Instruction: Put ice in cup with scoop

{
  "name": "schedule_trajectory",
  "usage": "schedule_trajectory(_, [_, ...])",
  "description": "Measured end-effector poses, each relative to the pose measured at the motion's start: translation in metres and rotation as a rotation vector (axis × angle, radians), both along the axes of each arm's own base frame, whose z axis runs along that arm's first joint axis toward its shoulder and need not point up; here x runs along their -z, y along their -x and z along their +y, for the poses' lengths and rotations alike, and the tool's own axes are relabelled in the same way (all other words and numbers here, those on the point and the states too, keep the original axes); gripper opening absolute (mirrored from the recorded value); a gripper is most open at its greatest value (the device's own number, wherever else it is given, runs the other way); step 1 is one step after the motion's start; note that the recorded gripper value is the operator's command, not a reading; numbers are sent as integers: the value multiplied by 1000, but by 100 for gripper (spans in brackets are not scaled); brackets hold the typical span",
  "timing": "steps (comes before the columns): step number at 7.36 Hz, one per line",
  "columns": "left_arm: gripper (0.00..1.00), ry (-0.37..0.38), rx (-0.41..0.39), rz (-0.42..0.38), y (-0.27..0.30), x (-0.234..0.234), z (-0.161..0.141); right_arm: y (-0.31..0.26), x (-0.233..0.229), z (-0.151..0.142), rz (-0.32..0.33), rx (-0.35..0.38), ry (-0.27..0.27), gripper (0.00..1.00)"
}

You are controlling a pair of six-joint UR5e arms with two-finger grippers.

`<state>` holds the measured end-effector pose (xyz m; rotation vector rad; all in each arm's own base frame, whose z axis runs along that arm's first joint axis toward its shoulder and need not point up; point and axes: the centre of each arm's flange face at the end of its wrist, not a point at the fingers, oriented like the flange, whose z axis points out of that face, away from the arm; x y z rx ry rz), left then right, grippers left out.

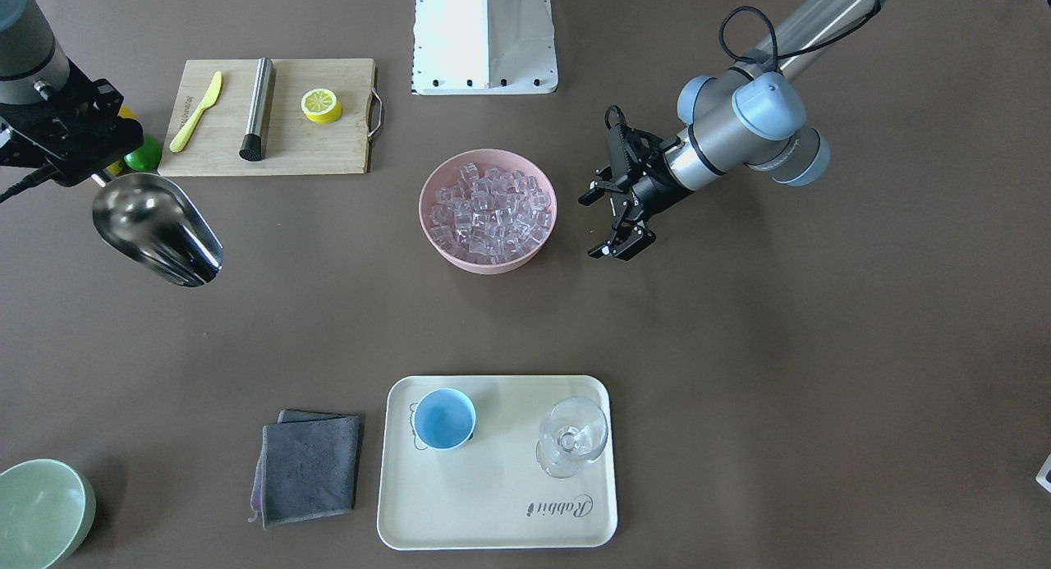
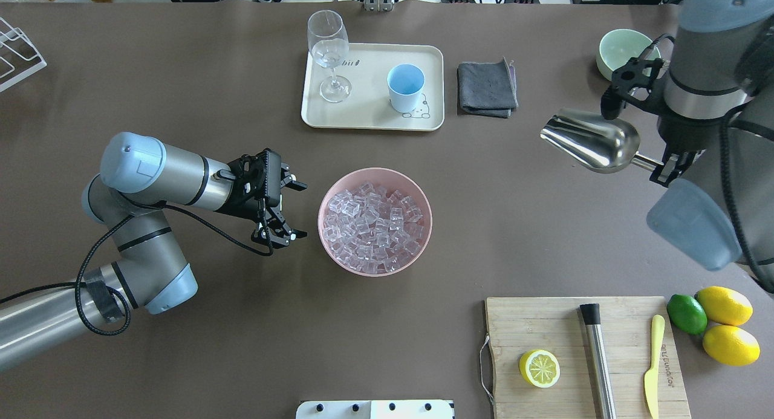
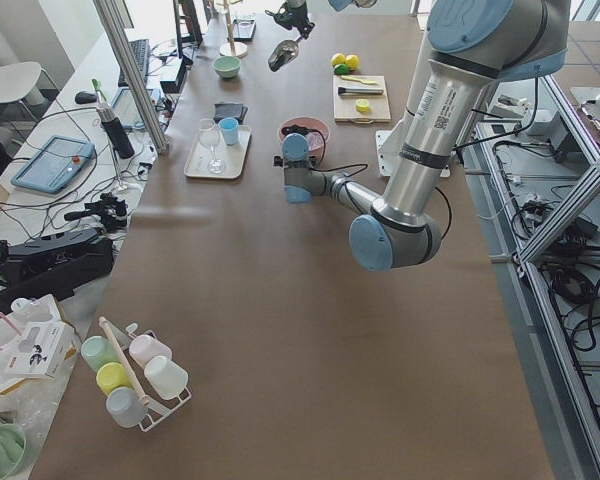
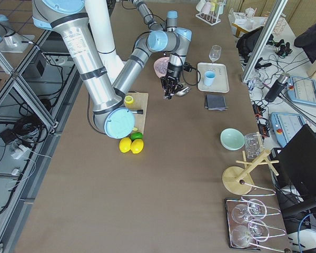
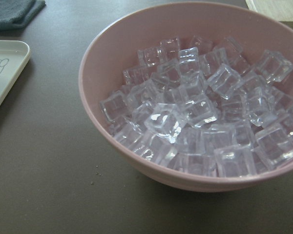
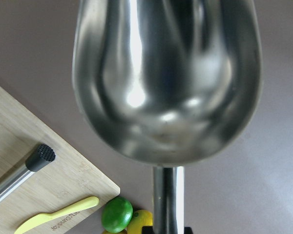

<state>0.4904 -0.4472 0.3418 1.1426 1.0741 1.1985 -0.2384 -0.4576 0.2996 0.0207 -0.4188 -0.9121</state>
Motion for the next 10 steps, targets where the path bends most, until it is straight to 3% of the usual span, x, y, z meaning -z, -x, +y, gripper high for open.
schedule_trajectory(4, [98, 2, -13, -2, -12, 4, 3, 123, 108, 26, 52, 200, 45, 0])
schedule_trajectory(6, [98, 6, -21, -11, -17, 4, 6, 166, 155, 25, 93, 245, 105, 0])
schedule_trajectory(8, [98, 9, -24, -14, -19, 2, 7, 195, 173, 22, 143, 268, 157, 0])
schedule_trajectory(10, [98, 12, -24, -17, -20, 1, 7, 207, 191, 33, 231, 291, 236, 0])
